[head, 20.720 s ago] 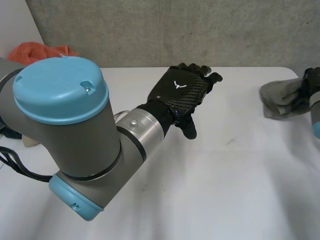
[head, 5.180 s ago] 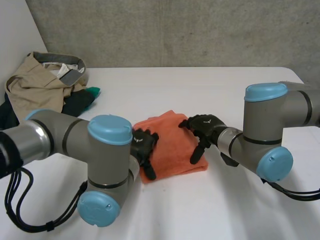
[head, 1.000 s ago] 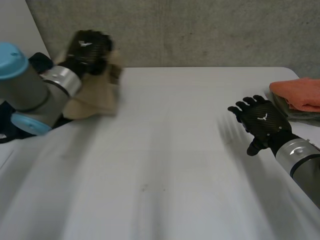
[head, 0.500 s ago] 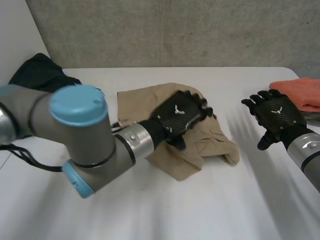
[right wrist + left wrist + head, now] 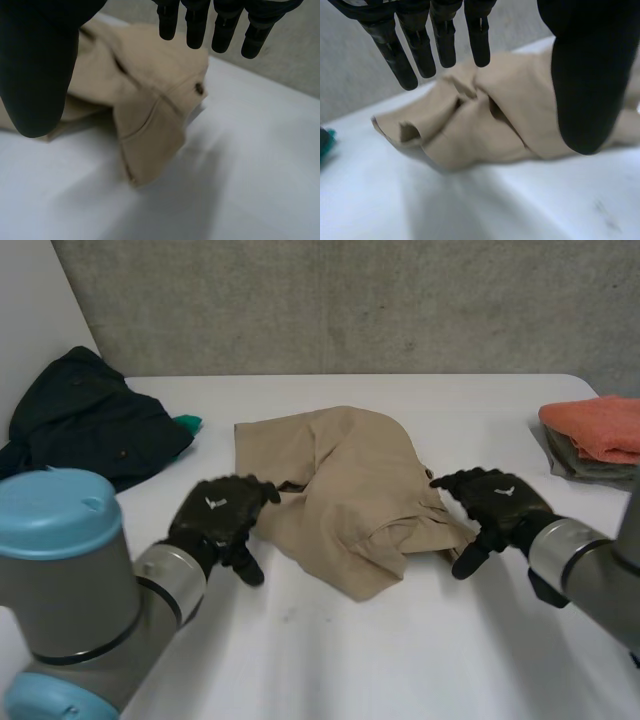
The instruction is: Fold the laundry.
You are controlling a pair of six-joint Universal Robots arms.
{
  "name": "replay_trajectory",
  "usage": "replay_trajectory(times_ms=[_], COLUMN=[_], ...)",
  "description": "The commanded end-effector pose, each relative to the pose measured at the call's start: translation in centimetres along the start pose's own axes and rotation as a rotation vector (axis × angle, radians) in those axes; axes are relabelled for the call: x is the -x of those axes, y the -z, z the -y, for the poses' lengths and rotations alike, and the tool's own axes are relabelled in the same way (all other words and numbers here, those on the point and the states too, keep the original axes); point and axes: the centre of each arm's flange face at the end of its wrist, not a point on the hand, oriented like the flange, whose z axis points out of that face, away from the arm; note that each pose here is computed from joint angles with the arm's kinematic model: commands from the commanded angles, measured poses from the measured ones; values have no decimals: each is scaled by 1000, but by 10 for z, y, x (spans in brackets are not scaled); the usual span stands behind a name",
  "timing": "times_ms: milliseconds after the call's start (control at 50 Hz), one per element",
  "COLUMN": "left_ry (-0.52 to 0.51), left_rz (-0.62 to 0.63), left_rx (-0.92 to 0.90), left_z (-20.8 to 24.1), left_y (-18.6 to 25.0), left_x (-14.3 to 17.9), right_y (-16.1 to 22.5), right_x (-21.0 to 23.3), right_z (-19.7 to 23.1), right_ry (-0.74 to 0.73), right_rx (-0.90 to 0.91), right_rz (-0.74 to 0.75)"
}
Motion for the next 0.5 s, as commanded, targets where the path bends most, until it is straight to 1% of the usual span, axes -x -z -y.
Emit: replay_trajectory(times_ms=[20, 80, 180, 300, 360, 440, 460, 500], left_ry=[-2, -2, -15, -28, -32, -33, -33, -36], left_rz=[-19, -24, -55, -84, -105, -93, -92, -78], left_rx=[19, -3, -60, -57, -57, -38, -36, -71], left_z=[-25, -27, -26, -37, -40, -39, -36, -9], left_y=[-36, -48, -73, -97, -100, -97, -95, -82], left_x=[-7, -10, -25, -40, -50, -48, -48, -42], right_y=[-27, -32, -36, -34, -33, -26, -21, -16], right_x=[3, 0, 1, 2, 2, -2, -6, -6], right_z=[-19, -17, -14, -13, -12, 4, 13, 23], right_ry=[29, 55, 93, 116, 129, 187, 228, 277], right_rx=[4, -33, -70, -76, -74, -112, -137, -157], right_rz=[-40, -58, -65, -67, -67, -87, -105, -117])
